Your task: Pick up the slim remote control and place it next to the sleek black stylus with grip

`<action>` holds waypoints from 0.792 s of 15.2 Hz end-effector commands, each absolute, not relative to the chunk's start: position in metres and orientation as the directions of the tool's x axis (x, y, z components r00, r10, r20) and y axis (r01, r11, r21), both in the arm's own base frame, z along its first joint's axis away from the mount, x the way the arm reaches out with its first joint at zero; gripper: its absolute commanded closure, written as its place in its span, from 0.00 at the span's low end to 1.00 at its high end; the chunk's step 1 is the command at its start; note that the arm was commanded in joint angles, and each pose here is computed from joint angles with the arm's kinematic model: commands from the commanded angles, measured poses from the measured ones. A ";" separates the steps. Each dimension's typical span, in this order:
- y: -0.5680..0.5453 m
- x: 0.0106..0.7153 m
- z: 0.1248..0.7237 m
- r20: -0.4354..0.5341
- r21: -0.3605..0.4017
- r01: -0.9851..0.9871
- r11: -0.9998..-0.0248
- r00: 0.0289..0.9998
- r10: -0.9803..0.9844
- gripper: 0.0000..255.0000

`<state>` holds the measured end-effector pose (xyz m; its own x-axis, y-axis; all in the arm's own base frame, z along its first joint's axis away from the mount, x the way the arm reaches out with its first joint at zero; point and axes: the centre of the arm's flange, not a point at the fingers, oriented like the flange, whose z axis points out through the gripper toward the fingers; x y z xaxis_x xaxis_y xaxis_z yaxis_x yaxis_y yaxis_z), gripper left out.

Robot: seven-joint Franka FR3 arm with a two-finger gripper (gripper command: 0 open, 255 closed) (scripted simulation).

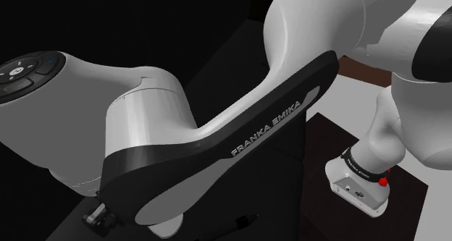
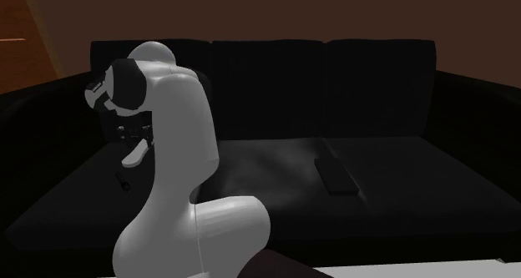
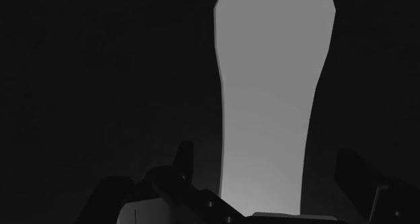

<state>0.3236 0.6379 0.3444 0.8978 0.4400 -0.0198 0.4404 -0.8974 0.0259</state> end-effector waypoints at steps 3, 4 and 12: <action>0.639 0.324 0.371 -0.020 0.026 0.440 -0.897 0.898 0.440 0.00; 0.639 0.324 0.384 -0.020 0.026 0.440 -0.897 0.898 0.440 0.00; 0.639 0.324 0.394 -0.020 0.026 0.440 -0.897 0.898 0.440 0.00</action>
<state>0.3241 0.6395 0.3942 0.8978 0.4400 -0.0196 0.4404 -0.8974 0.0258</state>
